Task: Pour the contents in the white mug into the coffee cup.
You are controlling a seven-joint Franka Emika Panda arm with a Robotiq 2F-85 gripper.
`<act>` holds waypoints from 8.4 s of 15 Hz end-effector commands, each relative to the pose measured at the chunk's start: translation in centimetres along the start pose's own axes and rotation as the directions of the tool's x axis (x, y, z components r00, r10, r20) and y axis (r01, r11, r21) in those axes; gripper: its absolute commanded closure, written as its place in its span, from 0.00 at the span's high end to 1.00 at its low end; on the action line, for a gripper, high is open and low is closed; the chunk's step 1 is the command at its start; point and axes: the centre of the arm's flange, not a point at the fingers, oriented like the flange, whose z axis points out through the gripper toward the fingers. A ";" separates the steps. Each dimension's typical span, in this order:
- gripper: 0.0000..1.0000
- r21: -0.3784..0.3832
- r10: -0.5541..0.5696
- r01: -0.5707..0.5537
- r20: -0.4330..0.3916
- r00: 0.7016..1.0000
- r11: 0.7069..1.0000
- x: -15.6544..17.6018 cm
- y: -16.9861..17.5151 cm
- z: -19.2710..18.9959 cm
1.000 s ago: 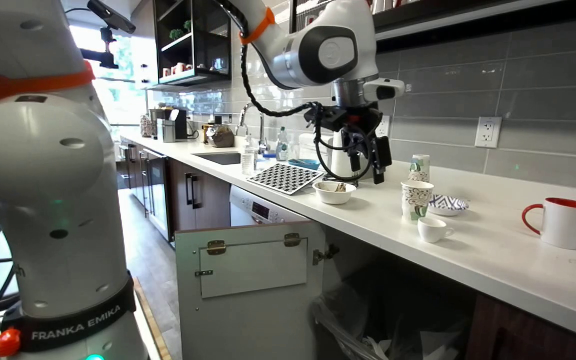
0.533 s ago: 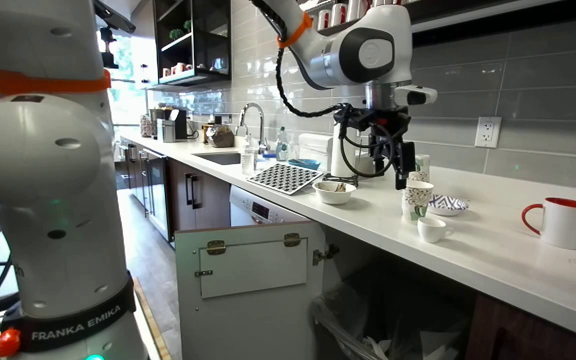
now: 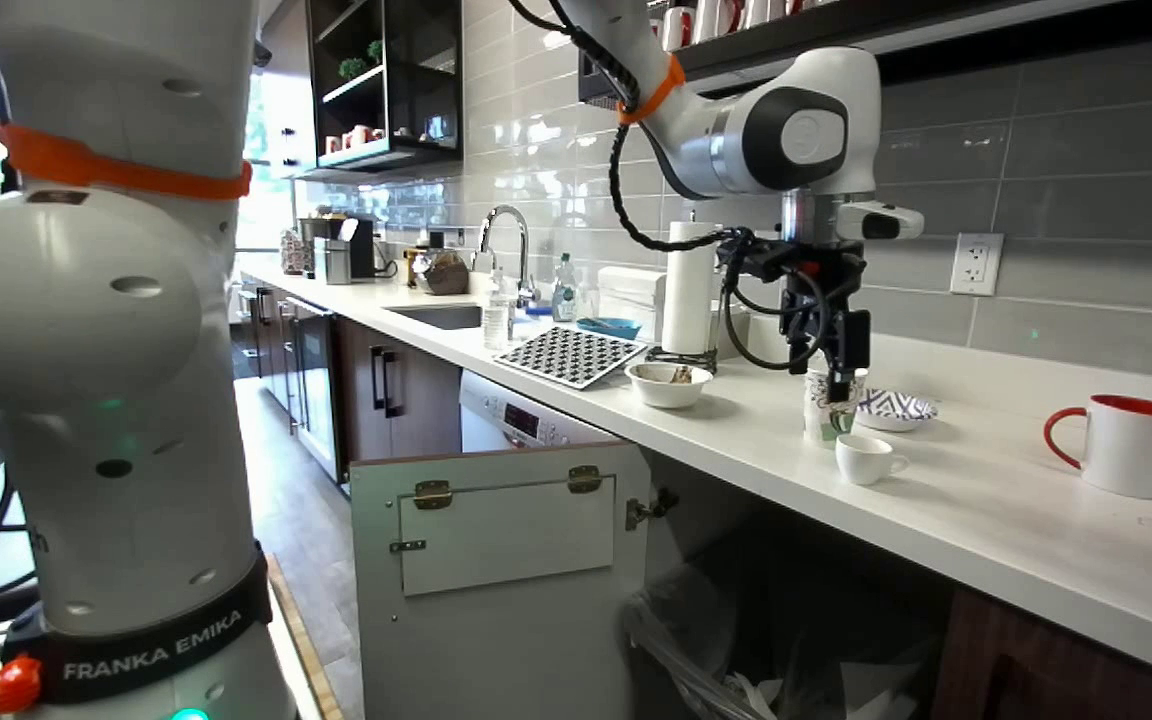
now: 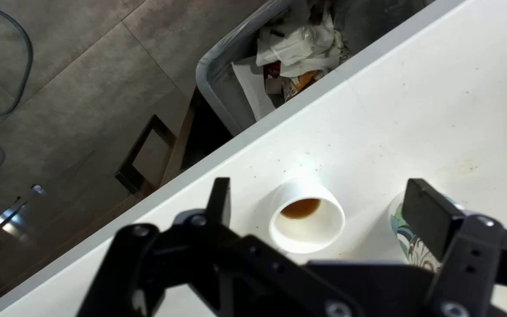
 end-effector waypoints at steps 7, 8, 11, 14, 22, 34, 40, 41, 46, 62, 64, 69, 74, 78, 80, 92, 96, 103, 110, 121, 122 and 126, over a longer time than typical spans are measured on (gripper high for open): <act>1.00 0.006 0.104 -0.104 0.015 0.994 0.995 2.6 0.1 3.0; 1.00 0.007 0.105 -0.105 0.013 0.994 0.994 2.6 0.1 3.0; 1.00 -0.020 0.133 -0.134 -0.018 0.991 0.991 3.7 0.2 4.3; 1.00 -0.008 0.154 -0.154 -0.025 0.988 0.988 5.5 0.6 5.1; 1.00 0.036 0.127 -0.127 -0.010 0.992 0.991 8.8 0.9 7.1; 1.00 0.051 0.063 -0.062 -0.022 0.998 0.997 9.4 0.2 7.8; 1.00 0.052 0.063 -0.062 -0.022 0.998 0.997 9.5 0.1 7.9; 1.00 0.052 0.063 -0.062 -0.022 0.998 0.997 9.5 0.1 7.9; 1.00 0.052 0.063 -0.062 -0.022 0.998 0.997 9.5 0.1 7.9; 1.00 0.052 0.063 -0.061 -0.022 0.998 0.997 9.5 0.1 7.9; 1.00 0.052 0.063 -0.061 -0.022 0.998 0.997 9.5 0.1 7.9; 1.00 0.049 0.070 -0.068 -0.031 0.997 0.996 10.4 -0.5 8.0; 1.00 0.040 0.092 -0.089 -0.076 0.993 0.995 14.7 -4.0 8.0; 1.00 -0.023 0.105 -0.109 -0.113 0.988 0.994 16.6 -4.0 8.5; 1.00 -0.059 0.121 -0.130 -0.136 0.983 0.990 17.5 -3.1 8.3; 1.00 -0.041 0.124 -0.124 -0.011 0.992 0.991 17.8 0.2 6.2; 1.00 0.008 0.155 -0.155 0.008 0.988 0.988 17.1 0.1 6.7; 1.00 0.060 0.176 -0.178 0.040 0.984 0.982 16.0 0.5 7.6; 1.00 0.074 0.165 -0.171 0.074 0.983 0.983 14.9 0.0 9.1; 0.82 0.037 0.163 -0.167 0.104 0.981 0.985 14.0 0.6 11.3; 0.79 0.035 0.162 -0.167 0.107 0.981 0.985 13.9 0.6 11.4; 0.69 0.026 0.164 -0.168 0.113 0.980 0.985 13.9 0.9 11.6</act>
